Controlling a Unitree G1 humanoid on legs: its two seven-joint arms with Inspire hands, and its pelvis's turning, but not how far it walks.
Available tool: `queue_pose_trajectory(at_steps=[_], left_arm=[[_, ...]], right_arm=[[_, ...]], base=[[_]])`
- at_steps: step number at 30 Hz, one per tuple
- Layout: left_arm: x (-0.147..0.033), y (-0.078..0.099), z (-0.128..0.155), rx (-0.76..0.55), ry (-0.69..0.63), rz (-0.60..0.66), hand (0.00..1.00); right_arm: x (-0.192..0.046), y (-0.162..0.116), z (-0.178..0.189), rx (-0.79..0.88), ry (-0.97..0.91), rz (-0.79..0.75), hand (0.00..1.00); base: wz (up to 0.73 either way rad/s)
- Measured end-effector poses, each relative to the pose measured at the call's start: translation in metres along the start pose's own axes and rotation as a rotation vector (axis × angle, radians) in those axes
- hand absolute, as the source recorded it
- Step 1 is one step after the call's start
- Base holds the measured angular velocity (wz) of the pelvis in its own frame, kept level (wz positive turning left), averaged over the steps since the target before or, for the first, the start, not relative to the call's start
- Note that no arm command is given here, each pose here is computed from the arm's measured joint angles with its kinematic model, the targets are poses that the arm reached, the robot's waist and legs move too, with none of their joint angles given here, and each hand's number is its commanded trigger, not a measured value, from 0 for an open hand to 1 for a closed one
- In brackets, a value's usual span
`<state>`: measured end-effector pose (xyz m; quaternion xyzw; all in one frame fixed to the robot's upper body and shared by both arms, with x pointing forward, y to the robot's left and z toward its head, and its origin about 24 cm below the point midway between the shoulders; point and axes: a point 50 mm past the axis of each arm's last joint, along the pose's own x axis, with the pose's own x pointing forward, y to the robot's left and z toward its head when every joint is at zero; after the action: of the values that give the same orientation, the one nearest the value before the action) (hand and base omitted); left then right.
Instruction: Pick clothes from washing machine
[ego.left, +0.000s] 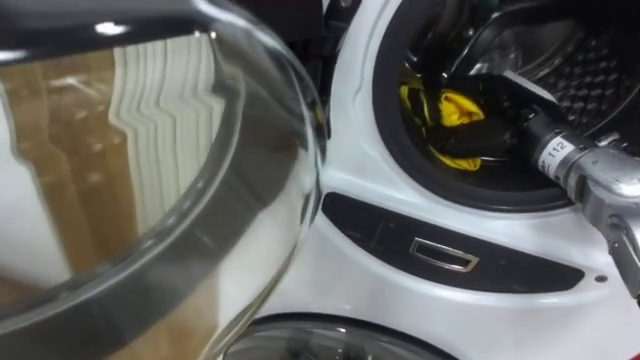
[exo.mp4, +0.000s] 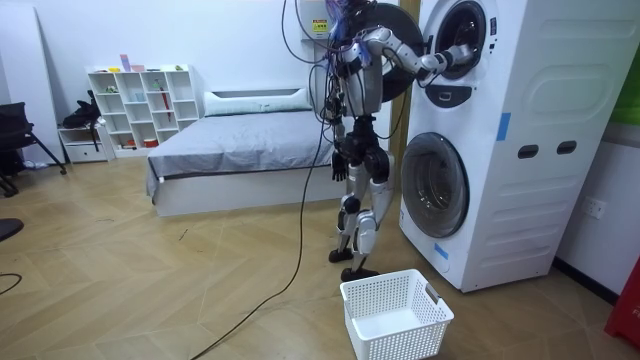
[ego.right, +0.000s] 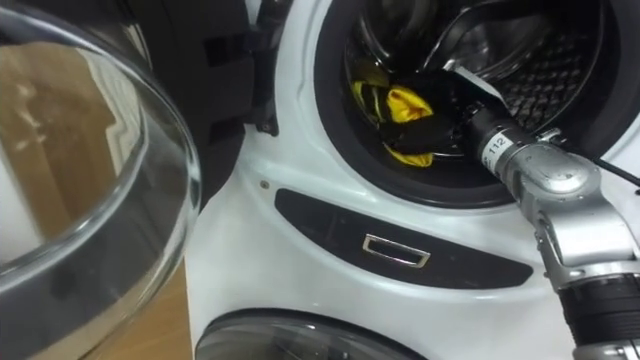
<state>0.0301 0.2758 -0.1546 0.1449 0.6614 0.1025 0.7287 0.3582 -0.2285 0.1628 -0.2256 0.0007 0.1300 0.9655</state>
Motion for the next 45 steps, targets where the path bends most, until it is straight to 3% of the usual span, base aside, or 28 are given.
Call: queue_pose_trajectory(at_steps=[6,14,17,23,32,37,45], left_arm=[[0.000,0.002,-0.005,-0.002,-0.005,0.026,0.00],[-0.001,-0.003,-0.023,-0.055,0.001,0.042,0.00],[-0.002,-0.003,-0.023,-0.078,-0.018,0.049,0.00],[-0.003,-0.006,-0.036,-0.091,-0.002,0.072,0.00],[-0.007,-0.009,-0.062,-0.087,0.049,0.062,0.00],[-0.006,-0.009,-0.060,-0.088,0.043,0.062,0.00],[-0.006,-0.008,-0.060,-0.076,0.038,0.070,0.00]], right_arm=[[-0.013,0.007,0.033,-0.257,-0.091,-0.032,1.00],[-0.080,0.031,0.072,-0.357,-0.371,-0.076,1.00],[-0.091,0.037,0.080,-0.369,-0.435,-0.082,1.00],[-0.115,0.025,0.072,-0.239,-0.469,-0.135,1.00],[-0.139,0.014,0.056,-0.173,-0.478,-0.227,1.00],[-0.146,0.017,0.040,-0.082,-0.431,-0.237,1.00],[-0.161,0.009,0.026,-0.077,-0.380,-0.319,1.00]], base=[[-0.05],[-0.11],[-0.36],[-0.09],[-0.09],[-0.02],[-0.06]])
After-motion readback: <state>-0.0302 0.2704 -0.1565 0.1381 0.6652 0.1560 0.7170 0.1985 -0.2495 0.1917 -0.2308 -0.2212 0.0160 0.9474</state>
